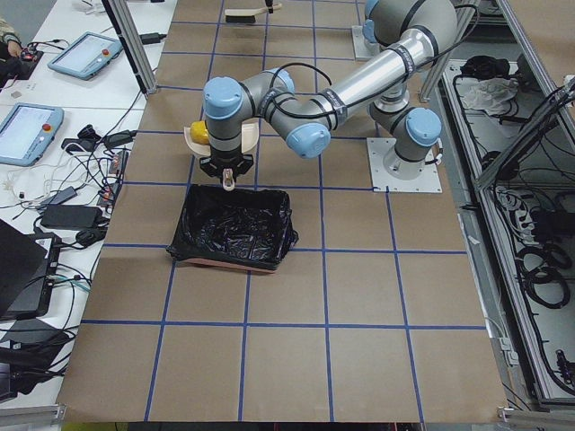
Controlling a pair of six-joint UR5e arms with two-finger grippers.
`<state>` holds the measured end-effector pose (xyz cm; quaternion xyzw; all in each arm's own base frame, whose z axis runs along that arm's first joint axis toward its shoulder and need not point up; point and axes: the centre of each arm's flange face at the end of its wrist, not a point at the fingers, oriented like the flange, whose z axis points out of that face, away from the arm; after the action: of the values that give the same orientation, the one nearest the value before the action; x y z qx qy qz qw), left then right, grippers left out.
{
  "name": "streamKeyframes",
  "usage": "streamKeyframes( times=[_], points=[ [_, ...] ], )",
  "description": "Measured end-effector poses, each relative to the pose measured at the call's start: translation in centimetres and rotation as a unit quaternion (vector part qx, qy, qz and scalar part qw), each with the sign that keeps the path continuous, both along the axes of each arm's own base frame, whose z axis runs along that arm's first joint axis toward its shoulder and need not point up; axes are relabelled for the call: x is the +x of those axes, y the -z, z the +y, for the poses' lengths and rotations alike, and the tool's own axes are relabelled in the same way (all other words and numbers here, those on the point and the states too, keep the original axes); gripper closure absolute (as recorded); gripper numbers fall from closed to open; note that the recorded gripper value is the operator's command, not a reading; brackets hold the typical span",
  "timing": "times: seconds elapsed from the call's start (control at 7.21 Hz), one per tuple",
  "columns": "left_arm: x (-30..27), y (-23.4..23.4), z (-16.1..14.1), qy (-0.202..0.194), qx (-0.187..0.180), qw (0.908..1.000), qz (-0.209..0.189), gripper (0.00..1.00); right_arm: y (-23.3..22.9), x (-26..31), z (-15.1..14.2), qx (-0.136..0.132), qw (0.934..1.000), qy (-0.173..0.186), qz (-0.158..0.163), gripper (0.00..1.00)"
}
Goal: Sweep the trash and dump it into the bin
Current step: 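Hold the dustpan over the black bin while the right gripper sets down the brush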
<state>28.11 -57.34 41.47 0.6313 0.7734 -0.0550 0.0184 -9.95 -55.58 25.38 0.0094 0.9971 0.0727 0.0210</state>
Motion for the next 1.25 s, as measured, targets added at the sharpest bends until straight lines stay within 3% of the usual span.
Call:
streamKeyframes(
  times=[0.28, 0.69, 0.97, 1.25],
  points=[
    [7.9, 0.3, 3.9, -0.012, 0.0, 0.9999, -0.003, 0.83, 1.0, -0.2, -0.4, 0.003, 1.0, 0.007, -0.002, 1.0],
    [14.8, -1.5, 7.4, -0.032, -0.006, 0.9988, -0.035, 0.84, 1.0, -0.2, -0.8, 0.002, 1.0, 0.005, -0.001, 1.0],
    [18.0, -1.0, 8.5, -0.031, -0.007, 0.9981, -0.052, 0.85, 1.0, -0.2, -0.9, 0.002, 1.0, 0.002, -0.002, 1.0],
    [19.6, -0.5, 8.6, -0.001, 0.004, 0.9972, -0.074, 0.88, 1.4, -0.2, -1.0, 0.005, 1.0, 0.002, -0.004, 1.0]
  ],
)
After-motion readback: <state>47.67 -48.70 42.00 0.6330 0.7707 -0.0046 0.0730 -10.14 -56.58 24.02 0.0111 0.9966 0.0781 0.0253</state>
